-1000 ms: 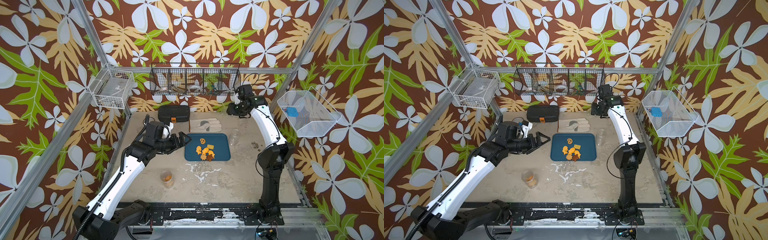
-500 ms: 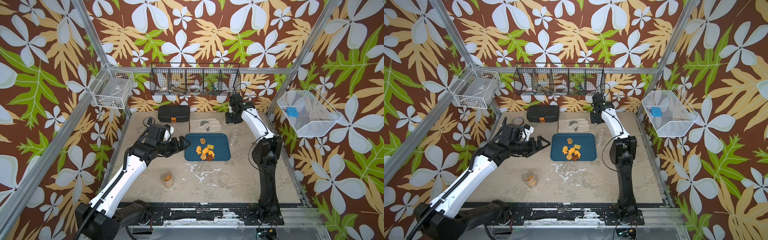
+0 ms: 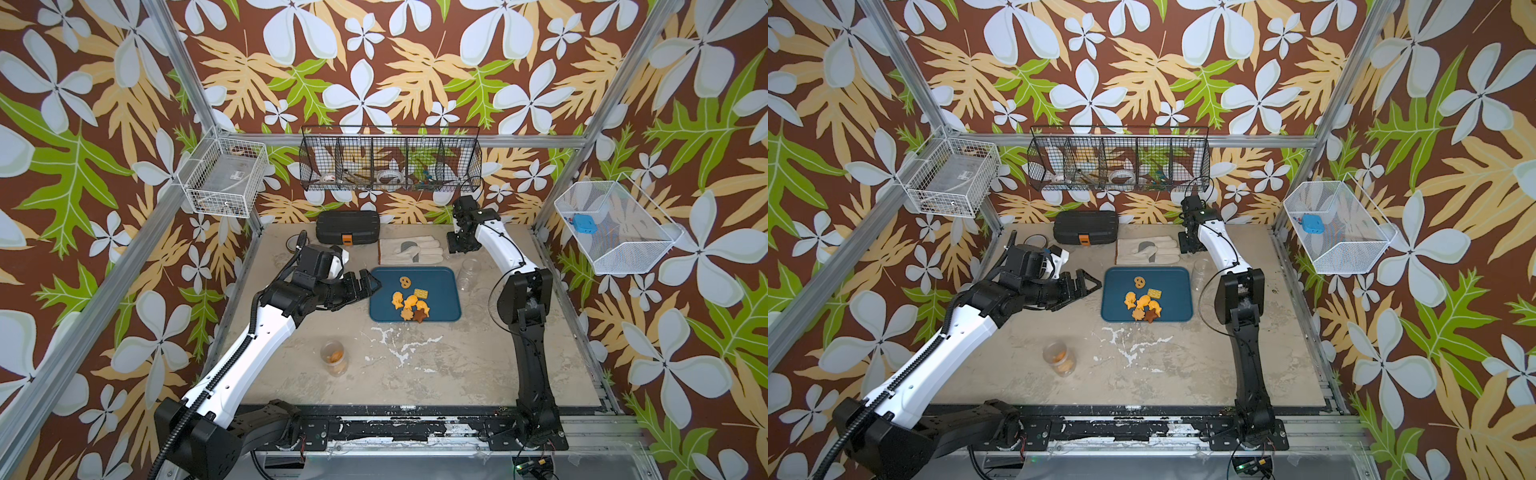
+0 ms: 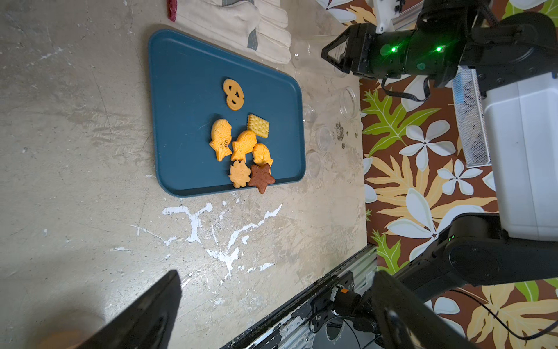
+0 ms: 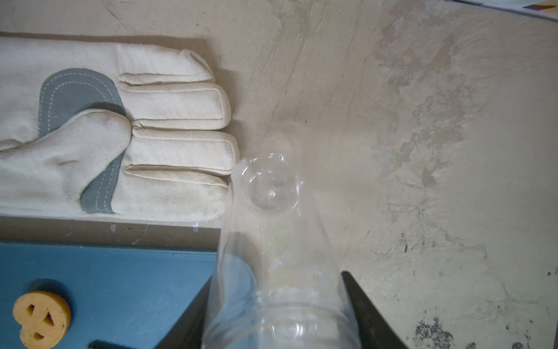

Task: Pour the cookies out of the jar
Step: Place the jar at the center of the board.

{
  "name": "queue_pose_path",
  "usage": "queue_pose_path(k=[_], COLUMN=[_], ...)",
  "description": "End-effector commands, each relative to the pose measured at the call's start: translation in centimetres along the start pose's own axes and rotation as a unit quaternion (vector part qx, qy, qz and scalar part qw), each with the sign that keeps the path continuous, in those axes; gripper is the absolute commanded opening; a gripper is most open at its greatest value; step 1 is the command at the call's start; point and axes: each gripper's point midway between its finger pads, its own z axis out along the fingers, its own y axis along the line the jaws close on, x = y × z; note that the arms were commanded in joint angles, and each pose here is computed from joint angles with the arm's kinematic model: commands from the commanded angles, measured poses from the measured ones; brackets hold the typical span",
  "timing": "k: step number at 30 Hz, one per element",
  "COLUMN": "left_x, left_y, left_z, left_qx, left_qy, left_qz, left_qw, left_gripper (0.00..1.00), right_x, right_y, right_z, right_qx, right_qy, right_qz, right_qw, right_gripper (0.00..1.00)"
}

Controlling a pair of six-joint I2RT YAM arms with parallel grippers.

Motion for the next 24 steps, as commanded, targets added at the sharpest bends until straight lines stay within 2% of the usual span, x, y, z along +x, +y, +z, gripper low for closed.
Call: queue_pose_path(k=[1, 6, 16, 24], left_x=[-0.2, -0.47, -0.64, -0.88], left_y=[0.13, 0.06, 0.12, 0.0], left_z=[-0.17, -0.15, 0.1, 0.17], left_qx=[-0.008, -0.01, -0.012, -0.012], left_qy=[-0.004, -0.007, -0.007, -0.008], left_qz=[0.012, 0.015, 0.013, 0.015], left_qw=[1.0, 1.0, 1.0, 1.0], left_gripper=[1.0, 1.0, 1.0, 1.0], right_x=[-0.08, -0.03, -0.23, -0.88], right_y=[0.08, 0.2, 0.35, 0.57], right_z=[0.19, 0.32, 0.56, 0.36], right_qx=[-0.002, -0.004, -0.007, -0.014], right_qy=[0.0, 0.001, -0.002, -0.012], right_qz=[-0.001, -0.001, 0.002, 0.006], right_qw=[1.0, 1.0, 1.0, 1.0], right_gripper=[0.48, 0.51, 0.75, 0.79])
